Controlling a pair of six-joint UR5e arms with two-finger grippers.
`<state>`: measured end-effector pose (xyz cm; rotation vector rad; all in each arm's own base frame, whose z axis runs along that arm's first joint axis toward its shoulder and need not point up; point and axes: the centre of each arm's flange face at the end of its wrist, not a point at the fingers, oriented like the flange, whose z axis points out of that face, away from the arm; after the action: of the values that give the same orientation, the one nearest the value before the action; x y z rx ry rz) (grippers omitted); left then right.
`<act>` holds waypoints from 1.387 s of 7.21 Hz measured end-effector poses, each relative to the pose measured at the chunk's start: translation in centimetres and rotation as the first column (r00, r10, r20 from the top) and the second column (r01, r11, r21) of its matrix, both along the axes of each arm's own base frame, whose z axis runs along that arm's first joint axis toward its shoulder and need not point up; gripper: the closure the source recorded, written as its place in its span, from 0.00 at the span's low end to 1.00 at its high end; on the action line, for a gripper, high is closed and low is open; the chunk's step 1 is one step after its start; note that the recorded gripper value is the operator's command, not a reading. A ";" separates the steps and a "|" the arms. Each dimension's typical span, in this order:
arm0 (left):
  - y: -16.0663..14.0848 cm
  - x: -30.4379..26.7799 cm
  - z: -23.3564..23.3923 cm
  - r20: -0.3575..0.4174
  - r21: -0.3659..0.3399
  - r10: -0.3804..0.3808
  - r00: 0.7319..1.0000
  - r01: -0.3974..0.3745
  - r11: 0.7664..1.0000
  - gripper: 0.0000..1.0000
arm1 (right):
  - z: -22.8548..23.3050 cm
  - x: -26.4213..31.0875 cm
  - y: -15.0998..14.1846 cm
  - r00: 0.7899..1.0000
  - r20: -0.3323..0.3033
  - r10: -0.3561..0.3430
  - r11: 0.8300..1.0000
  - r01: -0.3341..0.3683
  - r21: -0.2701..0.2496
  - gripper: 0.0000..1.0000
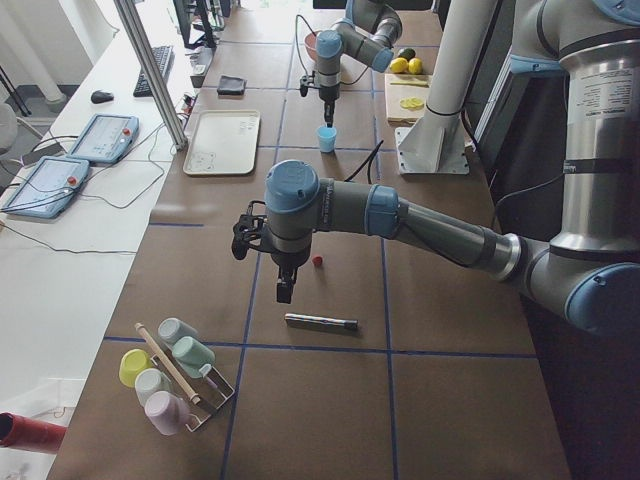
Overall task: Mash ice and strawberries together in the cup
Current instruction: 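Carry the ice cube with the right gripper over the light-blue cup, then release the cube and lift the right gripper while the left arm moves in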
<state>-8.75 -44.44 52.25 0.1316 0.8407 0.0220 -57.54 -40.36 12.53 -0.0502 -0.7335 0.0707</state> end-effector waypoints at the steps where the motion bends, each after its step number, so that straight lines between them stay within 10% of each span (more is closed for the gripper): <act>1: 0.0 0.0 0.0 0.000 0.000 0.000 1.000 0.000 1.000 0.00 | 0.1 0.0 0.0 1.000 -0.001 0.000 1.000 0.000 0.000 0.10; 7: -1.0 5.3 -2.6 -0.015 0.001 0.030 0.999 -0.030 1.000 0.00 | -1.3 6.1 -2.7 0.996 0.063 0.066 0.997 -0.069 0.036 0.01; 10: -1.0 16.3 -6.7 -0.084 -0.004 0.028 0.996 -0.028 1.000 0.00 | 4.2 18.5 -8.0 0.996 0.061 0.067 0.985 -0.076 0.154 0.01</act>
<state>7.53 -45.42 45.55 0.1169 0.9262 0.0410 -39.09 -48.33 16.68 0.1239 -0.7950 0.0802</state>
